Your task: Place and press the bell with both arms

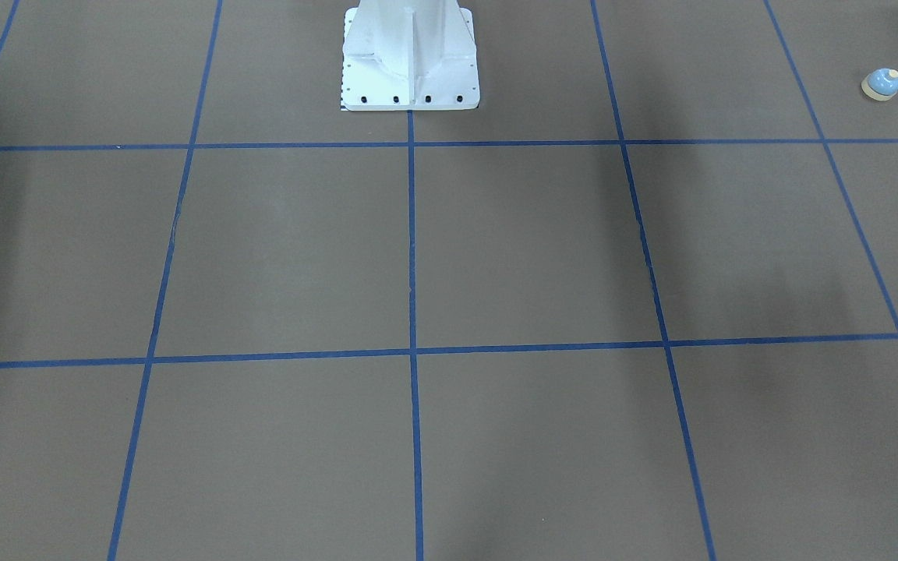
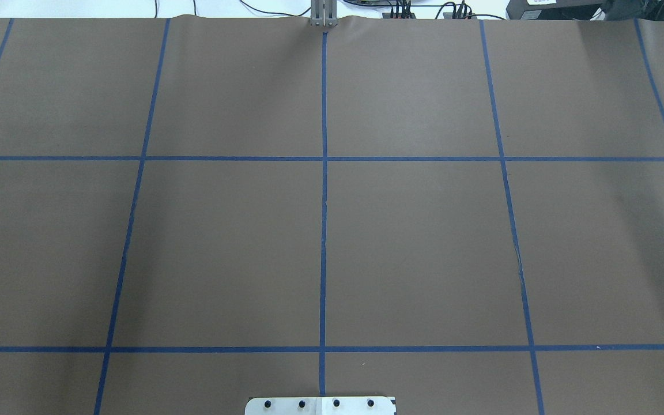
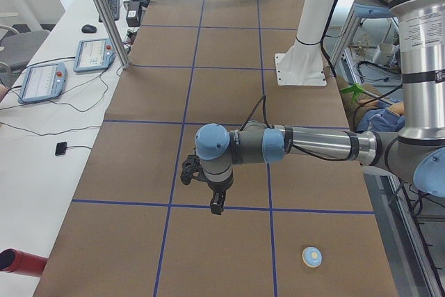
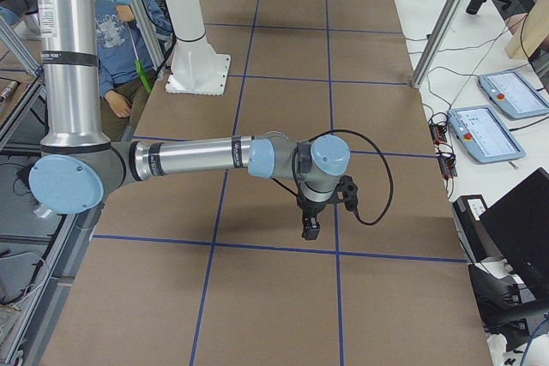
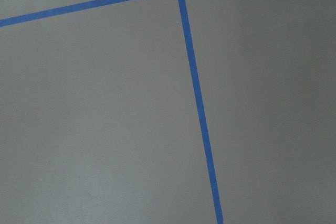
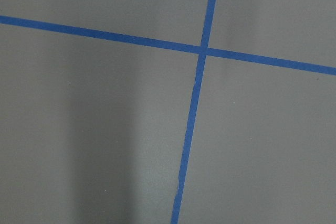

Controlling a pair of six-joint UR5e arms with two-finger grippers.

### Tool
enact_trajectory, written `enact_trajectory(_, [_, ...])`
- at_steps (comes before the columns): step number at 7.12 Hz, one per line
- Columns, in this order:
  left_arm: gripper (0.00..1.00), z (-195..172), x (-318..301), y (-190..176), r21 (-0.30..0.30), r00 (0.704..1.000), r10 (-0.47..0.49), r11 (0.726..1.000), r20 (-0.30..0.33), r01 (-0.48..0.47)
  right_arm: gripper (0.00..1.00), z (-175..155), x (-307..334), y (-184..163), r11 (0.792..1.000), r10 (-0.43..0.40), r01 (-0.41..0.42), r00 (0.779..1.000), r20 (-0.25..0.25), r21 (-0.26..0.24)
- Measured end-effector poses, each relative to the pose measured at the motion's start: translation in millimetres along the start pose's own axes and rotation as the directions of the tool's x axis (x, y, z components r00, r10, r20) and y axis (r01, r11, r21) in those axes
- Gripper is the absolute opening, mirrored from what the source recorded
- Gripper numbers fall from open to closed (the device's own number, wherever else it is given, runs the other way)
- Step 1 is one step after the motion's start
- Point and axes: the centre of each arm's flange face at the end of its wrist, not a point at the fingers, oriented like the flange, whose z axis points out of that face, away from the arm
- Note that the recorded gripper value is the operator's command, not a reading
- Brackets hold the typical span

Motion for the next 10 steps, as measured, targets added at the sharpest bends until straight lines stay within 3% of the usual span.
enact_trajectory(3, [1.00,2,1,2,0.002,1.000,-0.005,1.000,-0.023,0.005,1.00,1,0,0,1.000,-0.010,0.010,1.000,0.005,0.009])
enact_trajectory(6, [1.00,-4,7,2,0.015,1.000,0.008,1.000,-0.025,-0.008,1.00,1,-1,-1,0.998,-0.036,0.035,0.999,0.010,0.058])
enact_trajectory(10, [1.00,-4,11,9,0.023,0.999,0.013,1.000,-0.048,-0.012,1.00,-5,-7,-5,0.993,0.008,-0.010,1.000,0.016,0.116])
